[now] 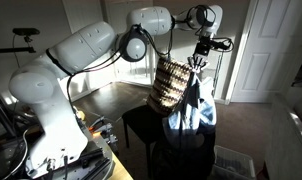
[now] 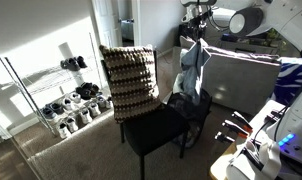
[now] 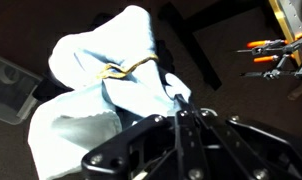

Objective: Put the jean trousers into the washing basket

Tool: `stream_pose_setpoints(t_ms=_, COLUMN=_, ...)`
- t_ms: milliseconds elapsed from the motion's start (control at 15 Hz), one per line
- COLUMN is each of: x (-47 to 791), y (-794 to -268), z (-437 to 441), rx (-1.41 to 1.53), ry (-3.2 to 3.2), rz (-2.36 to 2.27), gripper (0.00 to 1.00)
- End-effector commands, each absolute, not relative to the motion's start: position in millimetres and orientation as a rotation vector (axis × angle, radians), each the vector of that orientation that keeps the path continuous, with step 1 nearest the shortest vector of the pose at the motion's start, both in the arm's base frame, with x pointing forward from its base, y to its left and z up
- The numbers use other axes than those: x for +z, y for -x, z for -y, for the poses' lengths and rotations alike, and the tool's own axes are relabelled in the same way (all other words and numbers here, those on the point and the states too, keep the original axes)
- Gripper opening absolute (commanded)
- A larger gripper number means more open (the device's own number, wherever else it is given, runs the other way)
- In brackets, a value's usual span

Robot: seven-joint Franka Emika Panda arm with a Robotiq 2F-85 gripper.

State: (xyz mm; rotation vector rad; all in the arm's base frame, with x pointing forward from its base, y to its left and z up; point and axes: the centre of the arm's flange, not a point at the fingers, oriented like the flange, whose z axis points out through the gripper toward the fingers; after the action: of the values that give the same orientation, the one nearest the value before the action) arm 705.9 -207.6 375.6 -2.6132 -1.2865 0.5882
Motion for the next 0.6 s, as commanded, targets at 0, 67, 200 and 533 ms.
stream_pose_setpoints(t_ms=0, x=344.5, y=-726.6, z=204.7, rx=0.745, ry=2.561, rz=1.282, gripper=0.00)
stream_pose_setpoints(t_ms=67, x=328.8, y=-723.4, z=206.7, rx=0.773, ry=2.559, rz=1.269, gripper=0.00)
stream_pose_setpoints(t_ms=200, x=307.9, y=-723.8, z=211.8, rx=0.817, ry=2.551, rz=1.257, gripper=0.00)
stream_pose_setpoints(t_ms=533, x=279.3, y=-737.3, z=221.3, rx=0.881, ry=2.543, rz=1.250, gripper=0.00)
